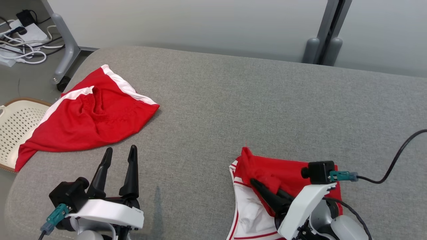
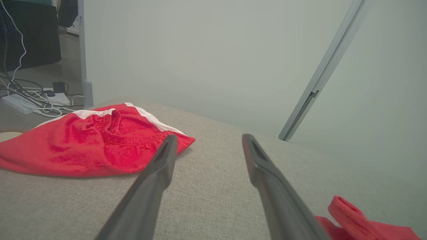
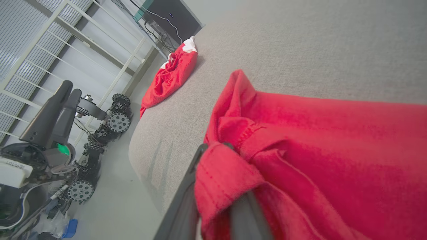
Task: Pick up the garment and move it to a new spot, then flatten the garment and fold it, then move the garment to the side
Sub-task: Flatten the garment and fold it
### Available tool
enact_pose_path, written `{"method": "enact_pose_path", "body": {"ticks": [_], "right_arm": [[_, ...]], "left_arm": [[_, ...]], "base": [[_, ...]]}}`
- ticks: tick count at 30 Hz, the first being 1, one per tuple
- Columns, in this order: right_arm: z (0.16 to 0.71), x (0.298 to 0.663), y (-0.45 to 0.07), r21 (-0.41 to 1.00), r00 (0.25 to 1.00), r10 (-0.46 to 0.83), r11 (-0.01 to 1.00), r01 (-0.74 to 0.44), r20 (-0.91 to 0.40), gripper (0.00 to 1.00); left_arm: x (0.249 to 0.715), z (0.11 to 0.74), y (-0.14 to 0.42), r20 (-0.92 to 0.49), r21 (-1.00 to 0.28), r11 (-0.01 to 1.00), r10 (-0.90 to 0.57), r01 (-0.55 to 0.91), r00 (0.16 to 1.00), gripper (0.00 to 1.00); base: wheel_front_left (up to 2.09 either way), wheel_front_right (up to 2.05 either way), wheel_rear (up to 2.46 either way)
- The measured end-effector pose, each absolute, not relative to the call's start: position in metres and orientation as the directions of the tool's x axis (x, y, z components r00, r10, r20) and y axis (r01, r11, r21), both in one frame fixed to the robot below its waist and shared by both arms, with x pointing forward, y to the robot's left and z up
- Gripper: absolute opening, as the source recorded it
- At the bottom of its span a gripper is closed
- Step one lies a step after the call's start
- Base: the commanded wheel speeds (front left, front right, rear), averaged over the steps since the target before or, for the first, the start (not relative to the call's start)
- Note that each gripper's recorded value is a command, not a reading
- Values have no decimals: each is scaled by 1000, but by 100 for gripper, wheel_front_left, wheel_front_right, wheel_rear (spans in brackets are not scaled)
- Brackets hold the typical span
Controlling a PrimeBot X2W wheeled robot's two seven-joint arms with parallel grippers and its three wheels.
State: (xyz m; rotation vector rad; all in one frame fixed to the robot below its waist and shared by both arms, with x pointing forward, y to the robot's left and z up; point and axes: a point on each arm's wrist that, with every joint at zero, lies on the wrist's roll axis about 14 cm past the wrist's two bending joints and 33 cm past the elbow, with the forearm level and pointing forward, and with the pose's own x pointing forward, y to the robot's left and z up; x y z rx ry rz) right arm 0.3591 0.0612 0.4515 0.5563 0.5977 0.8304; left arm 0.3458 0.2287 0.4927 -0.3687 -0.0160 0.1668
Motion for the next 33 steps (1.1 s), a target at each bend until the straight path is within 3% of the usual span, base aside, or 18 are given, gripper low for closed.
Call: {"method": "enact_pose_path", "body": {"ticks": [1, 2, 8, 12, 19, 26, 27, 29, 30, 31, 33], "right_arm": [[453, 359, 62, 659, 530, 806, 552, -511, -264, 93], [453, 358, 63, 660, 528, 808, 550, -512, -264, 100], [473, 362, 56, 670, 562, 802, 532, -517, -203, 100], [499, 378, 31, 660, 643, 757, 544, -518, -120, 100], [527, 414, -58, 588, 829, 559, 680, -438, -29, 100], [515, 416, -91, 547, 878, 473, 755, -361, -72, 100], [513, 415, -90, 549, 877, 473, 755, -359, -77, 93], [513, 415, -88, 547, 876, 476, 756, -361, -81, 43], [512, 415, -87, 545, 872, 481, 756, -363, -86, 34], [511, 415, -85, 542, 869, 486, 756, -367, -91, 4], [511, 414, -83, 538, 866, 490, 757, -370, -95, 0]], "left_arm": [[346, 492, 229, -16, -359, 920, 164, -159, 986, 100], [347, 492, 228, -16, -359, 920, 162, -157, 987, 100], [355, 493, 220, -13, -357, 926, 131, -127, 991, 100], [361, 495, 214, -4, -353, 930, 106, -100, 994, 100], [370, 501, 201, 16, -358, 932, 67, -57, 998, 100], [372, 502, 198, 21, -359, 932, 57, -46, 998, 100], [372, 502, 199, 20, -359, 932, 57, -46, 998, 100], [371, 502, 199, 20, -359, 932, 58, -47, 998, 100], [370, 502, 200, 20, -359, 932, 59, -48, 998, 100], [370, 501, 201, 19, -359, 932, 61, -50, 998, 100], [369, 501, 202, 18, -359, 932, 64, -53, 998, 100]], "base": [[0, 0, 0], [0, 0, 0], [0, 0, 0], [0, 0, 0], [0, 0, 0], [0, 0, 0], [0, 0, 0], [0, 0, 0], [0, 0, 0], [0, 0, 0], [0, 0, 0]]}}
